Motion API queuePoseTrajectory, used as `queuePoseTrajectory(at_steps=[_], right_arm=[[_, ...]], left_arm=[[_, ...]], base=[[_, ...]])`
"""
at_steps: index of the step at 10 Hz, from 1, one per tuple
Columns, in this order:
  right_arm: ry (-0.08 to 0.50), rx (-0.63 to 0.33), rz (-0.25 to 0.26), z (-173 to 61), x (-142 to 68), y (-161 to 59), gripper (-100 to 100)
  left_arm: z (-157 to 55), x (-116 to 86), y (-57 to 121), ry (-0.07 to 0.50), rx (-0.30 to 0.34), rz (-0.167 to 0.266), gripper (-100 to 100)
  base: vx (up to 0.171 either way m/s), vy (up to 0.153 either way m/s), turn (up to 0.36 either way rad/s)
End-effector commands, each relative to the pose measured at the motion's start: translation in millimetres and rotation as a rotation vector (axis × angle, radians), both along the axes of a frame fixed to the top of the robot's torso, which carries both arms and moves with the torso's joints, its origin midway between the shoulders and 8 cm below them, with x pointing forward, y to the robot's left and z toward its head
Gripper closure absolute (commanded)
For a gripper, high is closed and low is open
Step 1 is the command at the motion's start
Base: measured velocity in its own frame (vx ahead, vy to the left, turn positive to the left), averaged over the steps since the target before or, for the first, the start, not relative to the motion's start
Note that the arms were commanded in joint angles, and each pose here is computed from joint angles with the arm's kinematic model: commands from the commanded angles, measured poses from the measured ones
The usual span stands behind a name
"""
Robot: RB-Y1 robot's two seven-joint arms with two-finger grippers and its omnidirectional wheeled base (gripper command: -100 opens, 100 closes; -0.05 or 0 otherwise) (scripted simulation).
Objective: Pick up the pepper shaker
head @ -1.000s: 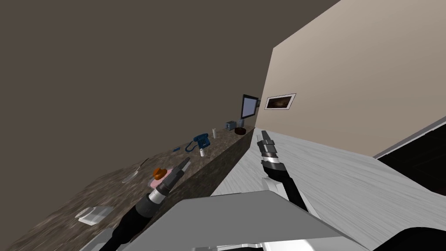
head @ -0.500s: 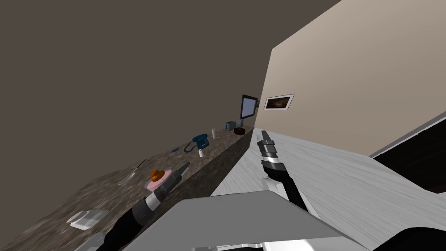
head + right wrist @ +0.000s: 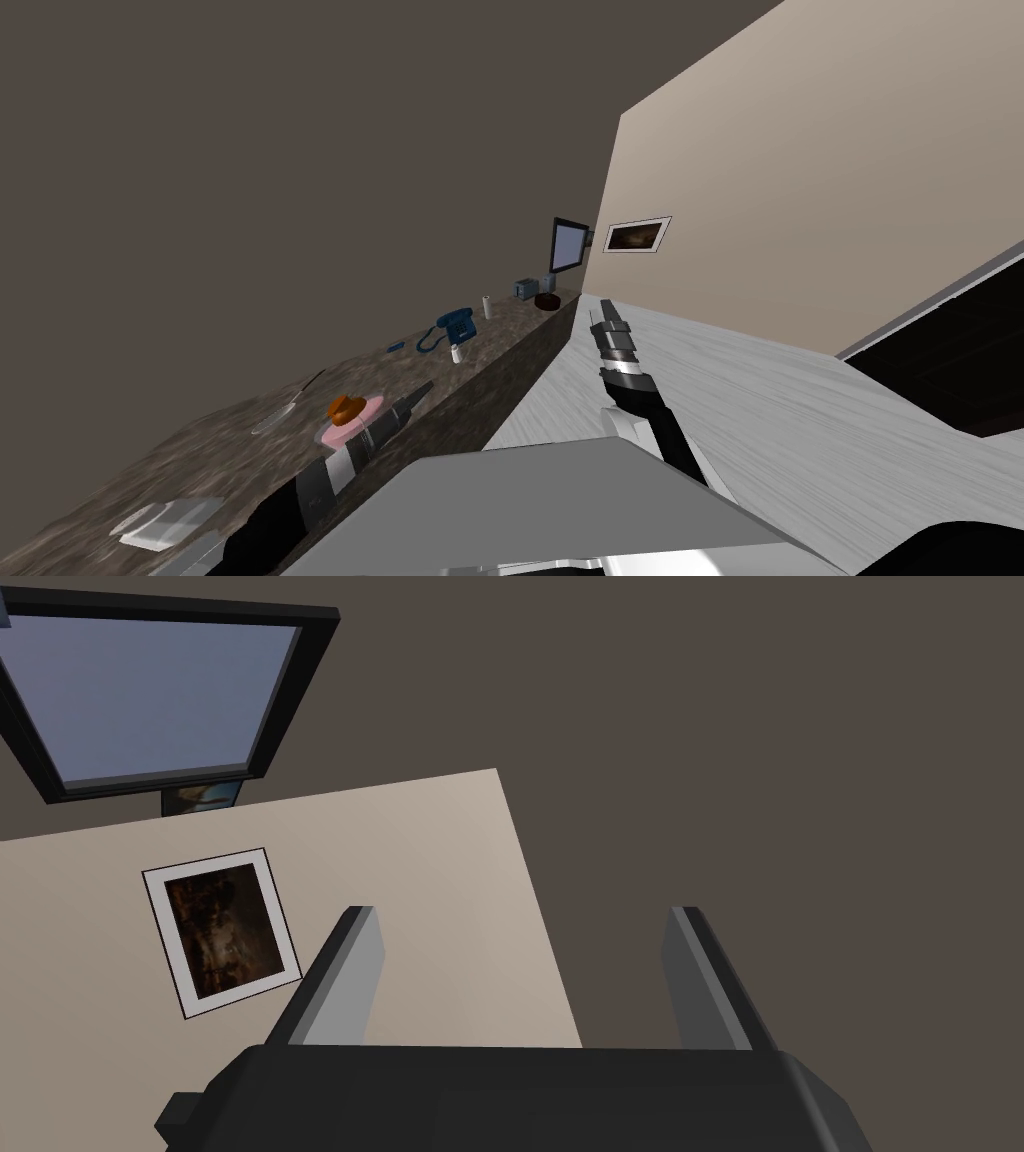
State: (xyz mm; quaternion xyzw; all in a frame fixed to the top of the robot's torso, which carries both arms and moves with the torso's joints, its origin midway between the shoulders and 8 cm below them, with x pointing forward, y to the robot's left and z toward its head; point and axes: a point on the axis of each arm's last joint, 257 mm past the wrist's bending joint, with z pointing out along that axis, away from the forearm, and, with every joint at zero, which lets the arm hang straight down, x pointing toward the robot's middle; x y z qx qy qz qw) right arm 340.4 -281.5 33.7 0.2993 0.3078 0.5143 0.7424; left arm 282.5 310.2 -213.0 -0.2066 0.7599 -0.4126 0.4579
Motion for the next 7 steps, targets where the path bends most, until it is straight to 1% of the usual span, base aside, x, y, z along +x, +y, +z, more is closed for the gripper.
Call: queuePoseTrajectory(at_steps=[1, 2, 3, 4, 5, 6, 7], right_arm=[[0.0, 0.0, 0.0, 0.0, 0.0, 0.0, 0], [0.0, 0.0, 0.0, 0.0, 0.0, 0.0, 0], [0.0, 0.0, 0.0, 0.0, 0.0, 0.0, 0], [0.0, 0.0, 0.0, 0.0, 0.0, 0.0, 0], [0.0, 0.0, 0.0, 0.0, 0.0, 0.0, 0], [0.0, 0.0, 0.0, 0.0, 0.0, 0.0, 0], [0.0, 0.0, 0.0, 0.0, 0.0, 0.0, 0]], left_arm=[[-16.2, -6.7, 14.4, 0.058, 0.051, 0.003, -100], [-16.7, -6.9, 13.6, 0.065, 0.068, -0.018, -100], [-30.2, -12.2, 27.9, 0.112, 0.108, -0.007, -100], [-30.4, -12.2, 27.3, 0.118, 0.125, -0.027, -100], [-43.1, -17.5, 42.8, 0.164, 0.168, -0.016, -100], [-43.1, -17.3, 42.4, 0.17, 0.184, -0.035, -100], [-54.7, -22.8, 59.0, 0.214, 0.228, -0.021, -100]], base=[[0.036, -0.064, -0.044], [0.036, -0.057, -0.018], [0.05, -0.077, -0.043], [0.034, -0.06, -0.021], [0.033, -0.058, -0.052], [0.033, -0.054, -0.021], [0.04, -0.072, -0.054]])
